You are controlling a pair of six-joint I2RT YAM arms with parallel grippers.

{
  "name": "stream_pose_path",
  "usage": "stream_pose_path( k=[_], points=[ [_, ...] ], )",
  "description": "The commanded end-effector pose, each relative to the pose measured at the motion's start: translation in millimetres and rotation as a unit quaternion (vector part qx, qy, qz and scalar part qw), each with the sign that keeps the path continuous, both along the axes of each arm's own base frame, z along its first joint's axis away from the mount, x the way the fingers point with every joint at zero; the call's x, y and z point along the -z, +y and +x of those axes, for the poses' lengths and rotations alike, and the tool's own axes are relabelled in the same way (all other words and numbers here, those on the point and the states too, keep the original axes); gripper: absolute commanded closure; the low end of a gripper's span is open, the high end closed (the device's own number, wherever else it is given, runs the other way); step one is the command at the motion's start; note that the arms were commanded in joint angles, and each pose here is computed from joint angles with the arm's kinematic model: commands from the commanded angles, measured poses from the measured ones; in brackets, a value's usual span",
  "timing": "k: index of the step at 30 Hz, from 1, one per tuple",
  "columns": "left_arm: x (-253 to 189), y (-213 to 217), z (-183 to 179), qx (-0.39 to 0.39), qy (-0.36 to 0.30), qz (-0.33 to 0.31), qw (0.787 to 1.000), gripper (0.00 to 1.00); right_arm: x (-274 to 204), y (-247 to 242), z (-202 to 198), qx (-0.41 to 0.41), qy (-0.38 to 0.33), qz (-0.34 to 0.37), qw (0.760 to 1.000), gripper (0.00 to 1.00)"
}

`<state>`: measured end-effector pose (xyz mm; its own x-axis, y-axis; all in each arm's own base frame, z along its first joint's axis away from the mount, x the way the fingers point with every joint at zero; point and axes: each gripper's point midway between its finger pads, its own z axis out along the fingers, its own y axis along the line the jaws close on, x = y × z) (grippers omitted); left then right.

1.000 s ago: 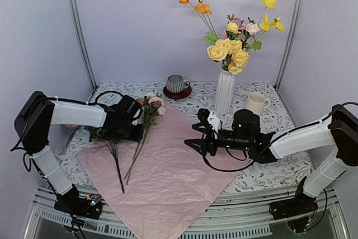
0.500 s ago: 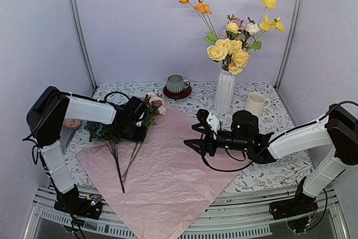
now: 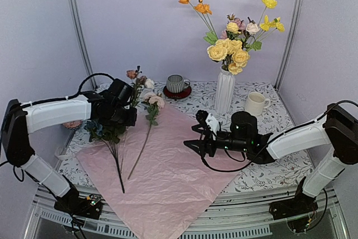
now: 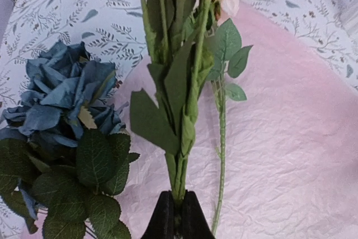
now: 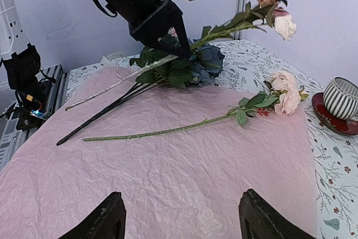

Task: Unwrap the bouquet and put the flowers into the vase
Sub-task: Pick up the fake flower from the flattened wrapping paper, then pass from the left arm to the right

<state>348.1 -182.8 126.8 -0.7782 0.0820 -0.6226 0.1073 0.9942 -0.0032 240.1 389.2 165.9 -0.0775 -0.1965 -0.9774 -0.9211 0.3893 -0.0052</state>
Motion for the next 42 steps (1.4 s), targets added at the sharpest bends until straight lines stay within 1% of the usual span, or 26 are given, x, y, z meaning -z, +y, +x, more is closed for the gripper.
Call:
stream_pose_path(
  k=[1, 3, 5, 7, 9, 11, 13, 15, 18, 22, 26, 28, 33, 38, 42],
  points=[
    [-22, 11, -14, -0.018, -0.025, 0.005, 1.0, 1.0, -5, 4, 7, 0.014, -0.001, 0.009, 1.0, 0.29],
    [-35, 17, -18, -0.025, -0.044, 0.001, 0.999, 1.0, -5, 5, 7, 0.013, 0.001, 0.01, 1.0, 0.29],
    [-51, 18, -23, -0.023, -0.065, -0.018, 0.997, 1.0, -8, 6, 5, 0.007, 0.006, 0.016, 1.0, 0.29],
    [-68, 8, -31, 0.015, -0.093, -0.052, 0.994, 1.0, -15, 9, 2, -0.002, 0.012, 0.024, 1.0, 0.29],
    [-89, -11, -43, 0.08, -0.128, -0.11, 0.982, 1.0, -27, 11, 0, -0.008, 0.023, 0.037, 0.999, 0.3],
    [-111, -31, -62, 0.157, -0.166, -0.174, 0.958, 1.0, -42, 13, -3, -0.013, 0.057, 0.059, 0.997, 0.3],
    [-132, -51, -85, 0.238, -0.205, -0.236, 0.919, 1.0, -60, 18, -11, -0.032, 0.082, 0.081, 0.993, 0.32],
    [-153, -62, -110, 0.298, -0.232, -0.284, 0.881, 1.0, -78, 25, -20, -0.049, 0.103, 0.105, 0.988, 0.33],
    [-168, -68, -132, 0.343, -0.255, -0.32, 0.846, 1.0, -101, 42, -36, -0.063, 0.116, 0.131, 0.983, 0.34],
    [-184, -78, -161, 0.402, -0.269, -0.365, 0.795, 1.0, -133, 68, -55, -0.088, 0.101, 0.159, 0.978, 0.34],
    [-190, -85, -182, 0.443, -0.273, -0.388, 0.761, 1.0, -152, 89, -64, -0.114, 0.099, 0.176, 0.973, 0.35],
    [-189, -89, -189, 0.459, -0.271, -0.391, 0.751, 1.0, -159, 99, -69, -0.129, 0.098, 0.181, 0.97, 0.37],
    [-187, -97, -199, 0.484, -0.27, -0.387, 0.737, 1.0, -168, 116, -74, -0.147, 0.097, 0.189, 0.966, 0.46],
    [-188, -99, -203, 0.492, -0.275, -0.383, 0.732, 1.0, -167, 124, -76, -0.158, 0.104, 0.191, 0.963, 0.51],
    [-187, -99, -202, 0.491, -0.274, -0.38, 0.734, 1.0, -166, 125, -80, -0.174, 0.106, 0.19, 0.96, 0.54]
  ],
)
